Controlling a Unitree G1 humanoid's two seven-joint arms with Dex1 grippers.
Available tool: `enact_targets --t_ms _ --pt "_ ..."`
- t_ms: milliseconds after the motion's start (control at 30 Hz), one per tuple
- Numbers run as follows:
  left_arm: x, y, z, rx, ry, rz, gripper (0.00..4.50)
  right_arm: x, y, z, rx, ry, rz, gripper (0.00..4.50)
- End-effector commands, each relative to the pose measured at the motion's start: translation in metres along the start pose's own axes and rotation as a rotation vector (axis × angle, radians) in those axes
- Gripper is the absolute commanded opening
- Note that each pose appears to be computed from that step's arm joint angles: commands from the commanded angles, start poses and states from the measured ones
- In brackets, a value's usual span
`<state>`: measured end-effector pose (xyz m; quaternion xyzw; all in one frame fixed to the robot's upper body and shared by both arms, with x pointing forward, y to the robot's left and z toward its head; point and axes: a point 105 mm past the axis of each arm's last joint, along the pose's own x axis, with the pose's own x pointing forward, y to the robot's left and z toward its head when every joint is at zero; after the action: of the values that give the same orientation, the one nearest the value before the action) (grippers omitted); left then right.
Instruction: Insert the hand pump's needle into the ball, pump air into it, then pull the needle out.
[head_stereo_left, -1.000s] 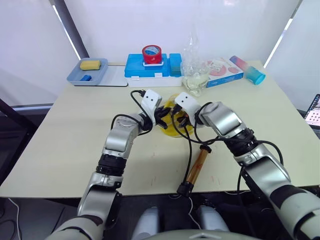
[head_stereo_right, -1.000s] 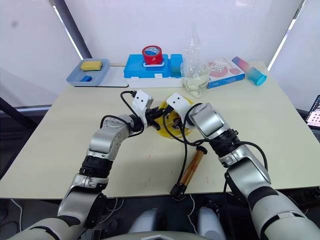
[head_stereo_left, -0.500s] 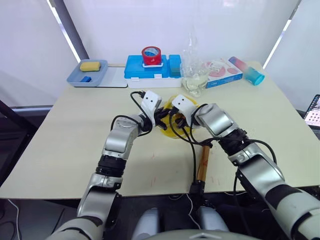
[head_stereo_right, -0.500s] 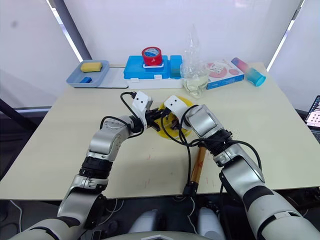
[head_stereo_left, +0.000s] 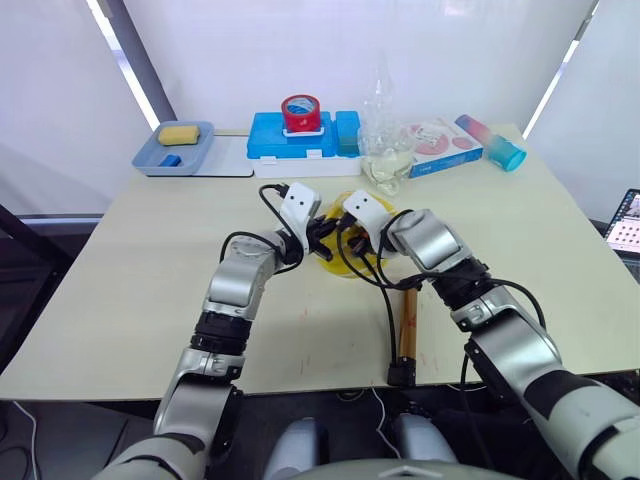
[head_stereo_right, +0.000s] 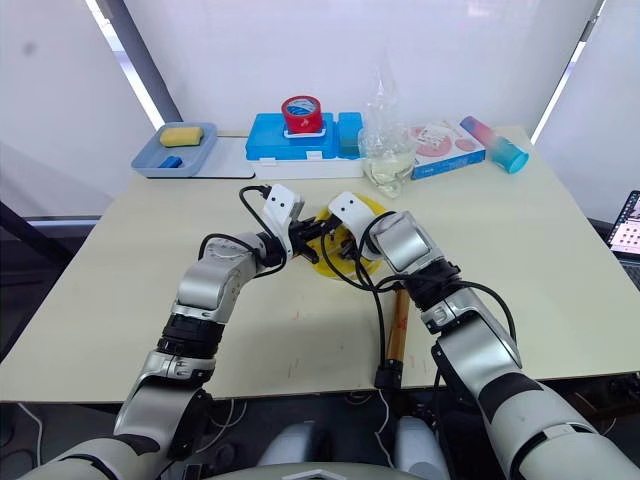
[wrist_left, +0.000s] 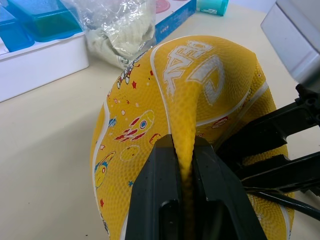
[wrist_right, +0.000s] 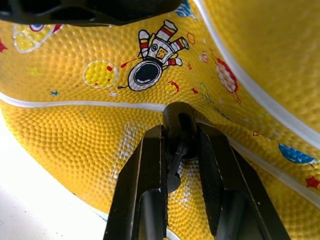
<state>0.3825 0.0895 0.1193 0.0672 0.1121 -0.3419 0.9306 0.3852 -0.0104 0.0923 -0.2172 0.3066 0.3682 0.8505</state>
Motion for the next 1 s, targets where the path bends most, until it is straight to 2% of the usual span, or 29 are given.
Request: enact_targets --t_ms 33,500,800,833,867,967,1000 --pt "0.016 -0.051 -0.009 -0.027 0.027 -0.232 0.0 0.008 0.003 -0.029 0.052 0.084 -0.002 0.34" --pt "0.016 -0.045 -0.01 -0.016 0.026 -0.228 0.0 -0.043 -0.001 -0.013 0.083 -0.04 -0.041 0.34" --pt "0.017 -0.045 -0.009 -0.009 0.026 -0.236 0.0 -0.063 -0.003 -0.011 0.117 -0.121 -0.067 0.34" --pt "0.017 -0.046 -0.009 -0.009 0.025 -0.237 0.0 -0.065 -0.003 -0.011 0.117 -0.137 -0.064 1.41" --pt "0.018 -0.046 -0.009 -0.009 0.025 -0.237 0.0 -0.067 -0.003 -0.011 0.124 -0.148 -0.064 1.69" --pt "0.019 -0.046 -0.008 -0.009 0.022 -0.236 0.0 -0.074 -0.005 -0.012 0.111 -0.174 -0.064 3.09" --pt "0.018 -0.046 -0.008 -0.009 0.021 -0.235 0.0 -0.077 -0.005 -0.013 0.104 -0.182 -0.064 3.8"
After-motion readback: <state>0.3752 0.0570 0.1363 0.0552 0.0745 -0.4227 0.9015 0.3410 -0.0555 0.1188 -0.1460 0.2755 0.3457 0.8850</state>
